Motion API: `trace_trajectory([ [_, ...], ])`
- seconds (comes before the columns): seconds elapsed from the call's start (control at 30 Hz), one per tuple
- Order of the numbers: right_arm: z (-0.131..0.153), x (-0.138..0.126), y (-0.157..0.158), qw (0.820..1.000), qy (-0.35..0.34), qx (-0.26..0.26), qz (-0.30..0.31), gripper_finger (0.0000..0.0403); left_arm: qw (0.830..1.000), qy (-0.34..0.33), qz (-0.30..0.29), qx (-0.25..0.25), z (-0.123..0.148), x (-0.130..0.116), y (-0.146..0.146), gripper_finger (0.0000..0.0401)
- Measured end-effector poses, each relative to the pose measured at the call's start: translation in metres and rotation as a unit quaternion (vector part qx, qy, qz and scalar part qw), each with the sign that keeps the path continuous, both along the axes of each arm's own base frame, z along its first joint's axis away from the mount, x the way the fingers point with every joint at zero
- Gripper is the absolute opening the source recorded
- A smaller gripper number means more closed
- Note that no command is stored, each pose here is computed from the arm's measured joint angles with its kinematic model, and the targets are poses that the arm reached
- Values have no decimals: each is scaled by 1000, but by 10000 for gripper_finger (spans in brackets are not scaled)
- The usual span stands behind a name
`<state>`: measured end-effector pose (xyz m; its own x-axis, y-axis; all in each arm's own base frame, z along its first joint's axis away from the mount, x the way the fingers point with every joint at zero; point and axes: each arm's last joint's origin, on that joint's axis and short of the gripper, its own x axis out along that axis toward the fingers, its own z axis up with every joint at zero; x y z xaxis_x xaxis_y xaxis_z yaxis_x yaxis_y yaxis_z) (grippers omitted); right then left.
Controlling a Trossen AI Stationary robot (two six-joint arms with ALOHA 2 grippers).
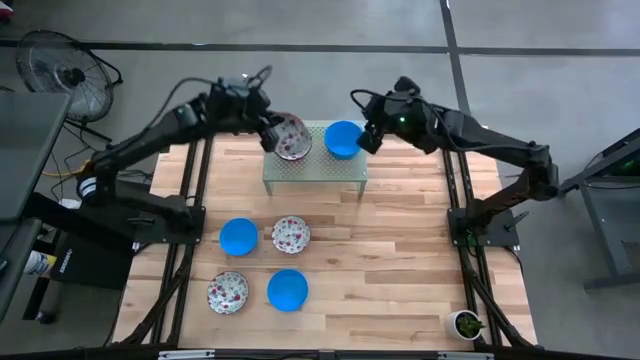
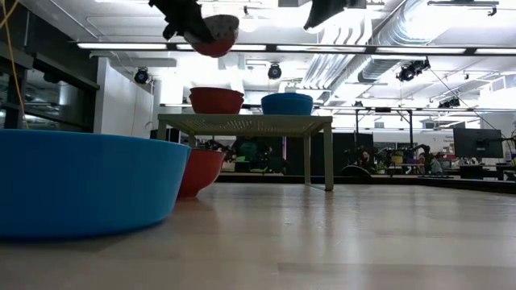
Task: Pick & Place Mini bowls
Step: Stack the white and red bowl on top of the stacked white and red bowls on the shelf
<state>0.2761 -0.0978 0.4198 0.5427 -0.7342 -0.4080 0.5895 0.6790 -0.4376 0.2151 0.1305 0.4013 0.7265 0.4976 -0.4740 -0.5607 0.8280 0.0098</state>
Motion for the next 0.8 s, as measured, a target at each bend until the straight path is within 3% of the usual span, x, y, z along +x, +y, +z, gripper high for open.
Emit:
trace_trajectory([
  [0.17, -4, -20, -8, 998, 22, 64, 0, 164, 998, 10, -27, -55, 3, -13, 23, 31],
  [0.37, -13, -27, -14, 992, 60, 112, 19, 163, 992, -11, -48, -118, -9, -13, 48, 31],
  [0.8, -20, -37, -18, 983, 98, 153, 27, 163, 966, -16, -28, -256, -42, 2, 77, 31],
])
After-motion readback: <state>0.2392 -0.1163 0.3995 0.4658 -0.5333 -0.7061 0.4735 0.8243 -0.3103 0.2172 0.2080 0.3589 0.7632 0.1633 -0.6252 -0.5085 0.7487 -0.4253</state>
